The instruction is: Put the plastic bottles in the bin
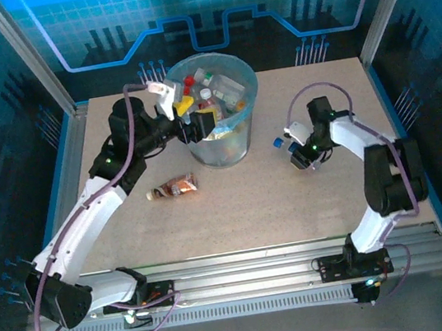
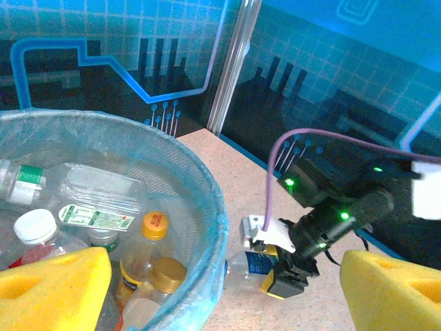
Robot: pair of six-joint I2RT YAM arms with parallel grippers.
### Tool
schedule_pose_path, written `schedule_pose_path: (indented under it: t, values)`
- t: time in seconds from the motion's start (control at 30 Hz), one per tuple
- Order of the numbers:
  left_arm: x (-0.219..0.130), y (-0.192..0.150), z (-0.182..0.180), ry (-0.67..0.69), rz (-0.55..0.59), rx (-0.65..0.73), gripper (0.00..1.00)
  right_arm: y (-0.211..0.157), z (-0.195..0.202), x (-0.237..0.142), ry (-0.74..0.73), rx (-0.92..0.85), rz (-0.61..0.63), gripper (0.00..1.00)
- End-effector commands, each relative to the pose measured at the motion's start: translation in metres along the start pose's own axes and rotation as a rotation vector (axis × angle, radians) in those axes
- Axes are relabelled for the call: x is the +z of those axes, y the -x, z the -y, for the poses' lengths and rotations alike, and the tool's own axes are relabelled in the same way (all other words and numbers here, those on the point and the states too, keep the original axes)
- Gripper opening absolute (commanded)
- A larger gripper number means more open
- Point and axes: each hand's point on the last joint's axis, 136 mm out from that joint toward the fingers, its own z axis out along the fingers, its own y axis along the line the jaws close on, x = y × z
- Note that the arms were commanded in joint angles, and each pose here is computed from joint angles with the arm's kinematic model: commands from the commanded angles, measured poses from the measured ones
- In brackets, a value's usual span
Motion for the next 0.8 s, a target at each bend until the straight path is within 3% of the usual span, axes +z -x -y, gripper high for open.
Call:
schedule_pose_path:
  t: [0.0,0.13,0.37,0.6,0.77]
  values:
    - [0.003,0.011,0.004,-0.008,0.002,-0.088,0.86,0.033,-0.013,-0.043,-0.017,0.097,0.222,0.58]
    - [0.013,0.007,0.020,-0.103,-0.047,-0.168,0.85,0.050,-0.040,-0.092,0.009,0.129,0.456,0.56]
    - [0.039,-0.030,0.077,-0.264,-0.271,-0.156,0.83,0.061,-0.105,-0.167,0.160,0.047,0.789,0.53]
    - [0.059,-0.057,0.113,-0.371,-0.359,-0.195,0.77,0.067,-0.159,-0.195,0.274,-0.104,0.861,0.53]
    - [0.063,-0.065,0.114,-0.365,-0.397,-0.229,0.64,0.075,-0.178,-0.193,0.321,-0.159,0.856,0.53]
